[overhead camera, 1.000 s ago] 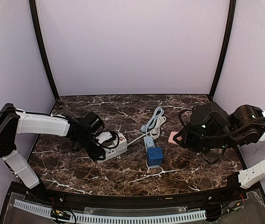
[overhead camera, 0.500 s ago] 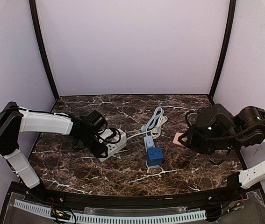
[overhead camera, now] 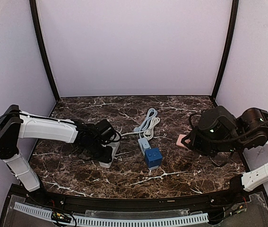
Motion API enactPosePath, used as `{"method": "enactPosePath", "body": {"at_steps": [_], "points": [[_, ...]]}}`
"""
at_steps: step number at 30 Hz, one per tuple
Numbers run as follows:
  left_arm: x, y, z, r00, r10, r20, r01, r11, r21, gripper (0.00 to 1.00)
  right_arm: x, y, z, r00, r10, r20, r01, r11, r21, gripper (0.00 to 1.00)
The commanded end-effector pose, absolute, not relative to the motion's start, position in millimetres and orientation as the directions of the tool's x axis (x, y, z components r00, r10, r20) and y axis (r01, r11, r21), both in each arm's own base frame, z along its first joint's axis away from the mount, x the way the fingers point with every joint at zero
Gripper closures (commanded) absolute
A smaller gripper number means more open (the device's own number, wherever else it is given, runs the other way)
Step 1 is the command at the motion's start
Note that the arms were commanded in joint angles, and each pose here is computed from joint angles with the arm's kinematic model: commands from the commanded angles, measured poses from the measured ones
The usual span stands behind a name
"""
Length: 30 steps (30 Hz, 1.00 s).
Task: Insert the plug
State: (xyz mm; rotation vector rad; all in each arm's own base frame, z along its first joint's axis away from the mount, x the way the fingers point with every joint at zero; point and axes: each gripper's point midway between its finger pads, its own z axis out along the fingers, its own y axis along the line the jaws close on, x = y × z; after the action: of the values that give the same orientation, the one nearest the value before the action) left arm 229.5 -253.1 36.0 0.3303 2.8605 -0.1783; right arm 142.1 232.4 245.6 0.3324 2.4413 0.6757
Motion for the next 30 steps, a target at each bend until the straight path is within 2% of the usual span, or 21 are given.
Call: {"method": "enactPosePath", "body": {"at_steps": [1, 4, 8, 13, 19, 20, 24, 30], "points": [[194, -242, 13, -0.988, 0.011, -0.151, 0.015, 1.0, -0.022, 0.74, 137, 226, 237, -0.811, 0.368, -0.455, 0.107, 0.858, 0.503, 1.0], [188, -257, 8, -0.993, -0.021, -0.119, -0.014, 0.999, -0.053, 0.73, 134, 224, 232, -0.822, 0.363, -0.438, 0.123, 0.865, 0.486, 1.0], [184, -273, 1, -0.997, -0.023, -0.078, -0.018, 0.998, -0.059, 0.63, 131, 222, 231, -0.833, 0.352, -0.426, 0.134, 0.877, 0.461, 1.0], [182, -282, -3, -0.998, -0.026, -0.048, -0.023, 0.998, -0.067, 0.37, 129, 220, 236, -0.841, 0.335, -0.425, 0.137, 0.892, 0.431, 1.0], [179, -279, 11, -0.999, -0.005, -0.05, -0.002, 0.997, -0.071, 0.18, 127, 228, 245, -0.858, 0.281, -0.429, 0.083, 0.902, 0.425, 1.0], [179, -278, 17, -0.998, -0.004, -0.058, 0.001, 0.997, -0.08, 0.12, 126, 229, 247, -0.862, 0.275, -0.427, 0.076, 0.901, 0.427, 1.0], [178, -275, 42, -0.996, 0.023, -0.089, 0.032, 0.994, -0.104, 0.07, 124, 237, 253, -0.878, 0.249, -0.409, 0.047, 0.895, 0.444, 1.0], [179, -257, 92, -0.983, 0.058, -0.172, 0.077, 0.991, -0.108, 0.04, 127, 266, 265, -0.916, 0.169, -0.364, -0.019, 0.888, 0.46, 1.0]]}}
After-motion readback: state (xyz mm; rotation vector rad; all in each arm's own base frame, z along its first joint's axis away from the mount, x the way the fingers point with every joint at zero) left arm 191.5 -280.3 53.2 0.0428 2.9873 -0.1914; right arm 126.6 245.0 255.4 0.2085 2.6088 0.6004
